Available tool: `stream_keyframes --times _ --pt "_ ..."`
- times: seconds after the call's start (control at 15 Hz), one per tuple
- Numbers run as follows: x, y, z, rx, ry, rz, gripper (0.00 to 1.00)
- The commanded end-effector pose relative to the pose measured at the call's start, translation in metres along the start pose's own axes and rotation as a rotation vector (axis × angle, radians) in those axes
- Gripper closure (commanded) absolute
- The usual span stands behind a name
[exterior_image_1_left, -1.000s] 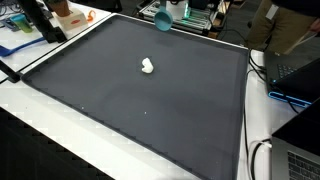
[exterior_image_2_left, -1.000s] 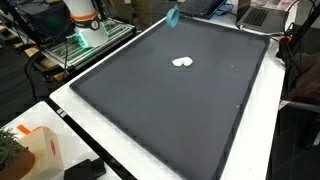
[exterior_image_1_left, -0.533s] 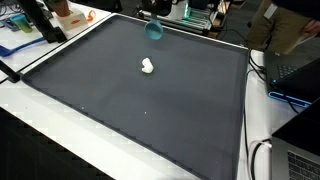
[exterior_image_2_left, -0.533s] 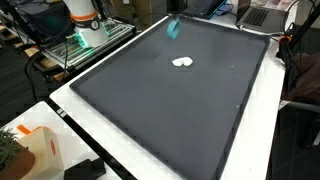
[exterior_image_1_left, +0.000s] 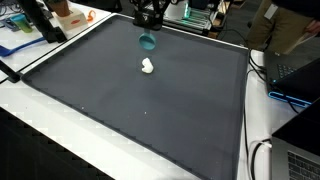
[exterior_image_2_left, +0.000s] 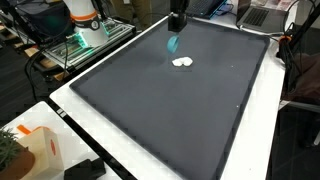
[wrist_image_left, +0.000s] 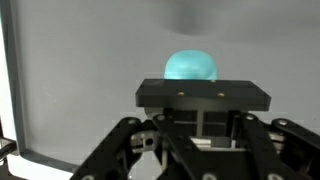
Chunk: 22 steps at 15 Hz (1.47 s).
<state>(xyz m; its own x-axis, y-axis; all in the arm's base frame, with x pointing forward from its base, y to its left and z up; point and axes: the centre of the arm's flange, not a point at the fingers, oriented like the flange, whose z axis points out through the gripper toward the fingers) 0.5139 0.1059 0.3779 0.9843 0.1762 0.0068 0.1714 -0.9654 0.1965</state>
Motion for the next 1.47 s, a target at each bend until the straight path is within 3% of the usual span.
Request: stream_keyframes --times 0.0,0.4,0.67,0.93,1.13,1.4 --pt "0.003 0.0 0.021 0.023 0.038 -0.034 0.77" --pt "0.002 -0.005 0.053 0.047 0.011 -0.05 0.77" --pt "0.003 -0.009 0.08 0.028 0.033 -0.071 0.77" --pt "0.002 -0.006 0.085 -0.004 -0.003 -0.077 0.77" --pt "-0.008 0.001 0.034 0.031 -0.044 -0.064 0.77" --pt "-0.031 0.013 -0.057 0.081 0.084 -0.051 0.77"
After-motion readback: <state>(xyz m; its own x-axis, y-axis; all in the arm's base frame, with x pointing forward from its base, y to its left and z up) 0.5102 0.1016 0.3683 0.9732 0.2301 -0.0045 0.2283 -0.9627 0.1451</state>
